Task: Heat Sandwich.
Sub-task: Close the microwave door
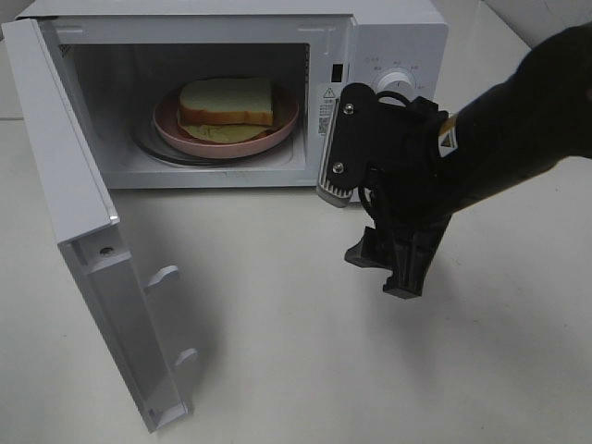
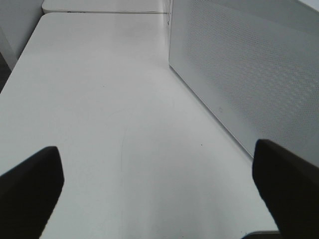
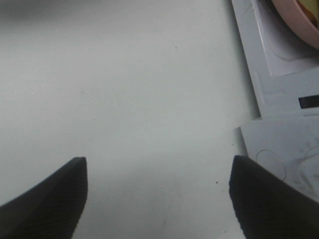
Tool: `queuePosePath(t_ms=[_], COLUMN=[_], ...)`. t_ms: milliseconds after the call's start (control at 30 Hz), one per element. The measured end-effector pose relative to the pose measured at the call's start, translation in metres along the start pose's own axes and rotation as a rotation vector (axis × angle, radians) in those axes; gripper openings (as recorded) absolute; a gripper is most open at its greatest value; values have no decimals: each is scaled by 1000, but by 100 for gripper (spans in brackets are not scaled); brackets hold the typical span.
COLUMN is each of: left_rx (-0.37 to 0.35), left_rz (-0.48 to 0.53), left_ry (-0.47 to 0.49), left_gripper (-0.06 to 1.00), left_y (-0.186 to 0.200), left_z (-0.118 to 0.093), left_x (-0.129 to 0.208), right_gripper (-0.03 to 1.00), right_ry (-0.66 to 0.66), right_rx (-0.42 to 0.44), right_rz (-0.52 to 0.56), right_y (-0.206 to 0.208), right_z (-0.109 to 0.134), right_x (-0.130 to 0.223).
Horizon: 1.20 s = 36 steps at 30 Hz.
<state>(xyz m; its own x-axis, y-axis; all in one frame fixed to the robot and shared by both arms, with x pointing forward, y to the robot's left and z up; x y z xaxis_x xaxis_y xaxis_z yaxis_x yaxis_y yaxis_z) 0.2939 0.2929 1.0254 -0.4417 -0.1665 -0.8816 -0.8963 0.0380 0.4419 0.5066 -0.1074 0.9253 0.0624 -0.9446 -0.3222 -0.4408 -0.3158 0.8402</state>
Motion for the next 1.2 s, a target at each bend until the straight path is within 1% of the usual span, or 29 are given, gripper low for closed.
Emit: queuePosePath(t_ms=[233, 300, 367, 467, 500, 600, 633, 733, 767, 800, 867, 900, 967, 1200], left_rx=[0, 0, 0, 0, 0, 0, 0, 0, 0, 0, 0, 0, 0, 0], left_rz=[0, 0, 0, 0, 0, 0, 0, 0, 0, 0, 0, 0, 0, 0], left_ry=[0, 0, 0, 0, 0, 0, 0, 0, 0, 0, 0, 0, 0, 0], left_gripper=[97, 97, 97, 97, 97, 97, 97, 97, 97, 97, 97, 97, 97, 97], left_y=[0, 0, 0, 0, 0, 0, 0, 0, 0, 0, 0, 0, 0, 0], left_z=[0, 0, 0, 0, 0, 0, 0, 0, 0, 0, 0, 0, 0, 0], left_x=[0, 0, 0, 0, 0, 0, 0, 0, 0, 0, 0, 0, 0, 0], right_gripper=[76, 76, 76, 76, 76, 76, 76, 76, 76, 76, 76, 76, 76, 76], right_ry=[-120, -140, -190, -216, -244, -279, -334, -409, -409, -458, -493, -493, -533, -561], right_rx=[11, 13, 23, 25, 18, 14, 5, -12, -12, -26, -38, -38, -47, -75], right_rz=[-9, -11, -21, -23, -17, -14, -6, 12, 12, 29, 44, 44, 57, 94], right_y=[22, 25, 34, 41, 46, 54, 61, 71, 71, 78, 84, 84, 95, 116], right_z=[20, 21, 27, 31, 36, 40, 43, 49, 49, 53, 58, 58, 63, 77], right_x=[14, 16, 20, 23, 27, 29, 31, 35, 35, 39, 42, 42, 46, 56])
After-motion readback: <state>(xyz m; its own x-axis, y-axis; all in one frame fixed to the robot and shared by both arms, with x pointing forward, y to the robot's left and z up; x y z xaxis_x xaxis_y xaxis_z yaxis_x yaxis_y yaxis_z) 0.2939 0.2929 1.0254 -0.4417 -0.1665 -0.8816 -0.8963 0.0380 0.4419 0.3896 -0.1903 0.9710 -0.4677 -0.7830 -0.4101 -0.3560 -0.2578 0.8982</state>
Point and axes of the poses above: a point on each arm's last joint axis where the gripper is mounted, y pointing back along that axis away from the gripper, z along the wrist's bending axis when the last joint is at zero, x = y × z, the point moved 7 cm from there along -y, pointing out along that axis toward the gripper, and after that the axes turned 9 degrees about y, right-handed, at the moved point
